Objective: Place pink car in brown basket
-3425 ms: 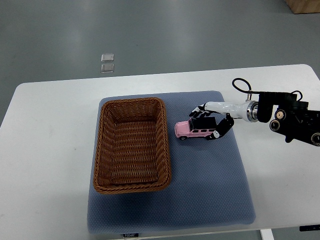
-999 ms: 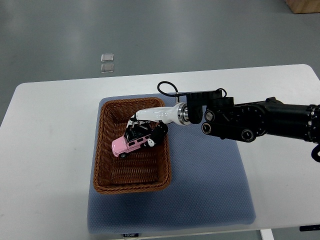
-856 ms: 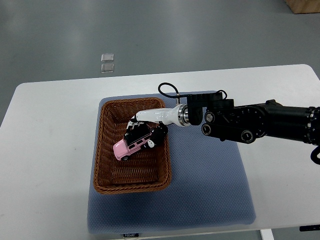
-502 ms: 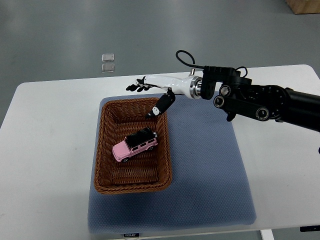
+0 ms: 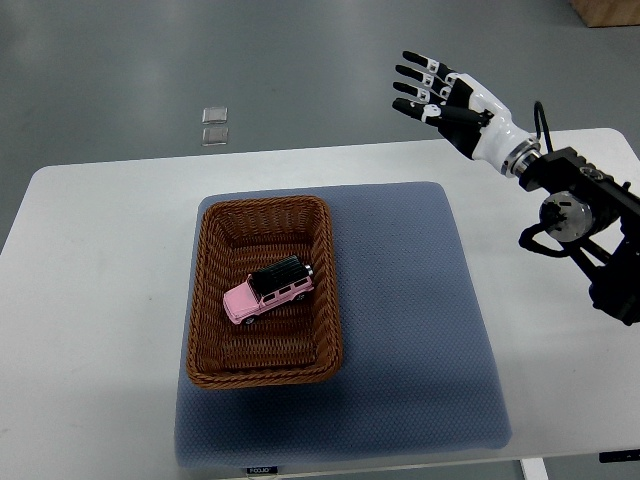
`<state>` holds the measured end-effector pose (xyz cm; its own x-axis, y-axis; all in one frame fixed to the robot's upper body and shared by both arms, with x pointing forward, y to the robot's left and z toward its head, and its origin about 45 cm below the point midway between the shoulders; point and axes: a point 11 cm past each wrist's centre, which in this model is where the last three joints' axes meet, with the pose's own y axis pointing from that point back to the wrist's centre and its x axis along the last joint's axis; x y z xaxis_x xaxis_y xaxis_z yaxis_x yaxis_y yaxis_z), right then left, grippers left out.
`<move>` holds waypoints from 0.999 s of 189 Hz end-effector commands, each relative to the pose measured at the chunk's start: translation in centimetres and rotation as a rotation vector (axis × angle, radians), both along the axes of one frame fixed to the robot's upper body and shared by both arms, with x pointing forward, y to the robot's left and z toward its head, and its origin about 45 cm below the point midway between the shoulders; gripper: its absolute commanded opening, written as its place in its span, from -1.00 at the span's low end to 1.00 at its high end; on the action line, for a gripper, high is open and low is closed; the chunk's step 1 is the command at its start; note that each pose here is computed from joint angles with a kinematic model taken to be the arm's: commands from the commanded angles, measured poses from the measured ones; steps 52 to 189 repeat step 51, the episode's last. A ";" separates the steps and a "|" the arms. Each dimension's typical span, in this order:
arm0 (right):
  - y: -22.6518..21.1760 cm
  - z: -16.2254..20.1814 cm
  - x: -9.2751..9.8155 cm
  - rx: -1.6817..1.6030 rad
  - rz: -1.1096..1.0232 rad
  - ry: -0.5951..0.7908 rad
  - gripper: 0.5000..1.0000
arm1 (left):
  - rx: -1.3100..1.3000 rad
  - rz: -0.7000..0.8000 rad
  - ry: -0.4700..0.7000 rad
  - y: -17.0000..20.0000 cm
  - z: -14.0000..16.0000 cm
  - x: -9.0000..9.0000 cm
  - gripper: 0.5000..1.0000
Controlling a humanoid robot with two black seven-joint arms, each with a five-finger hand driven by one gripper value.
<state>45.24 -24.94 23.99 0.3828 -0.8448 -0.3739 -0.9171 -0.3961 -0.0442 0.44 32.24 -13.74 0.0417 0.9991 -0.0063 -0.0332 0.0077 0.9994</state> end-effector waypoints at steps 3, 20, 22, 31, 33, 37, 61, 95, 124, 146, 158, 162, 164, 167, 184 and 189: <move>-0.6 -2.6 -1.1 0.150 -0.065 0.068 0.65 | -0.003 0.000 0.000 -0.1 0.0 0.0 1.00; -0.2 -4.0 -1.8 0.204 -0.088 0.080 0.65 | -0.003 -0.002 0.000 -0.1 0.0 0.0 1.00; -0.2 -4.1 -1.9 0.208 -0.094 0.079 0.65 | -0.003 -0.002 0.000 -0.1 0.0 0.0 1.00; -0.3 -4.4 -2.1 0.224 -0.110 0.068 0.65 | -0.003 0.000 0.000 -0.1 0.0 0.0 1.00; -0.3 -4.4 -2.1 0.227 -0.114 0.065 0.65 | -0.003 -0.002 0.000 -0.1 0.0 0.0 1.00; -0.3 -4.4 -2.1 0.229 -0.116 0.063 0.65 | -0.003 0.000 0.000 -0.1 0.0 0.0 1.00; -0.3 -4.3 -2.2 0.237 -0.128 0.048 0.65 | 0.001 0.000 0.000 0.0 0.0 0.0 1.00; -0.3 -4.3 -2.2 0.237 -0.128 0.048 0.65 | 0.001 0.000 0.000 0.0 0.0 0.0 1.00; -0.3 -4.3 -2.2 0.237 -0.128 0.048 0.65 | 0.001 0.000 0.000 0.0 0.0 0.0 1.00; -0.3 -4.3 -2.2 0.237 -0.128 0.048 0.65 | 0.001 0.000 0.000 0.0 0.0 0.0 1.00; -0.3 -4.3 -2.2 0.237 -0.128 0.048 0.65 | 0.001 0.000 0.000 0.0 0.0 0.0 1.00; -0.3 -4.3 -2.2 0.237 -0.128 0.048 0.65 | 0.001 0.000 0.000 0.0 0.0 0.0 1.00; -0.3 -4.3 -2.2 0.237 -0.128 0.048 0.65 | 0.001 0.000 0.000 0.0 0.0 0.0 1.00; -0.3 -4.3 -2.2 0.237 -0.128 0.048 0.65 | 0.001 0.000 0.000 0.0 0.0 0.0 1.00; -0.3 -4.3 -2.2 0.237 -0.128 0.048 0.65 | 0.001 0.000 0.000 0.0 0.0 0.0 1.00; -0.3 -4.3 -2.2 0.237 -0.128 0.048 0.65 | 0.001 0.000 0.000 0.0 0.0 0.0 1.00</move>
